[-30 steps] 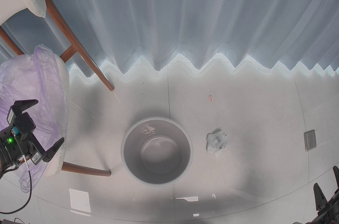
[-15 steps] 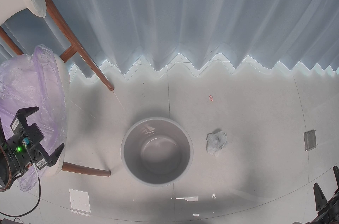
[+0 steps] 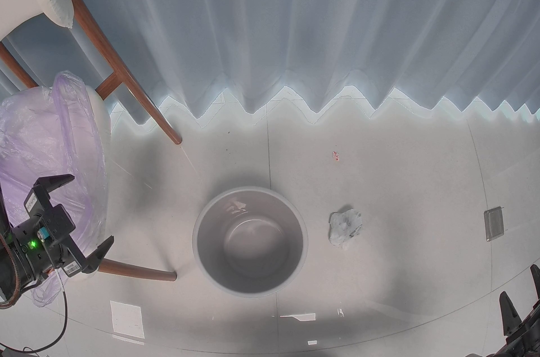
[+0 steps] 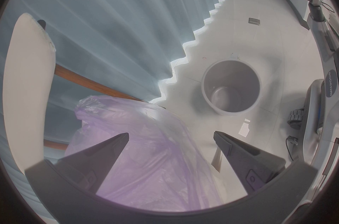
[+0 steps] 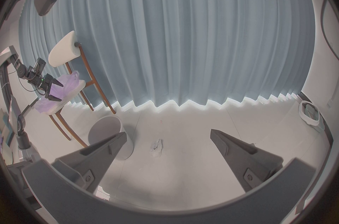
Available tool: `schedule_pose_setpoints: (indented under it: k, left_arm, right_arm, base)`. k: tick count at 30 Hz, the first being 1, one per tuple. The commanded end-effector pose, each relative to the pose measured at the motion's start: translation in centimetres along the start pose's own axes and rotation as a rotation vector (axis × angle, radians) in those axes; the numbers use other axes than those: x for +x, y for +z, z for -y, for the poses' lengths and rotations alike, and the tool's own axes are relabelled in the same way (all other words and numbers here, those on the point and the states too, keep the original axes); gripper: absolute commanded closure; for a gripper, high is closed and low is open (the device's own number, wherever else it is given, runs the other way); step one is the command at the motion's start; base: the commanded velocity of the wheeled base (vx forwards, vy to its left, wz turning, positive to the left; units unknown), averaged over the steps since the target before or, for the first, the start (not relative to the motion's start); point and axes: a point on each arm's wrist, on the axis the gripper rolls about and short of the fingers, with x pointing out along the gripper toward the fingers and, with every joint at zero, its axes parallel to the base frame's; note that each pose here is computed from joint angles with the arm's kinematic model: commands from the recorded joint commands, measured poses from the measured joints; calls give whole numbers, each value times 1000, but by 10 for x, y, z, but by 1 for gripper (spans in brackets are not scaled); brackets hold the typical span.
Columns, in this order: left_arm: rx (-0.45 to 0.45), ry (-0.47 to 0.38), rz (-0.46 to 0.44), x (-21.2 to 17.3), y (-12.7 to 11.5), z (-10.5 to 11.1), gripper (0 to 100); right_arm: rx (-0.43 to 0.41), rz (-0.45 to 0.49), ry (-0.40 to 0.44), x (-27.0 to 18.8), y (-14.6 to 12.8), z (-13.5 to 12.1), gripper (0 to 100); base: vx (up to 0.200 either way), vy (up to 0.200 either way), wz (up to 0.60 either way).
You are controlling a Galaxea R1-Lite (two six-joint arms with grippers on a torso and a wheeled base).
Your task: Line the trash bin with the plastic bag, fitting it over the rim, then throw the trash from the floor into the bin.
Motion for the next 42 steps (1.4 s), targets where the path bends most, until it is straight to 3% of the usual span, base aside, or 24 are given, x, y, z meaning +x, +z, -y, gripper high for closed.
schedule_pose_setpoints:
  k: [1, 14, 15, 26, 36, 42]
  left_arm:
    - [2, -8, -4, -1, -3, 3, 0]
    - [-6, -19, -89, 7, -16, 9, 0]
    - [-7, -18, -90, 7, -16, 9, 100]
    - [-43, -11, -108, 6, -19, 9, 100]
    - [-158, 26, -50, -11, -18, 8, 100]
    - [-280, 38, 2, -19, -11, 3, 100]
  right_arm:
    - [0, 1, 0, 0, -5, 0, 0]
    - [0, 1, 0, 0, -5, 0, 0]
    - [0, -1, 0, 0, -5, 0, 0]
    - [0, 1, 0, 0, -5, 0, 0]
    - [0, -1, 0, 0, -5, 0, 0]
    - [0, 1, 0, 0, -5, 0, 0]
  base:
    - [0, 0, 0]
    - [0, 0, 0]
    - [0, 0, 0]
    - [0, 0, 0]
    - [0, 0, 0]
    - [0, 0, 0]
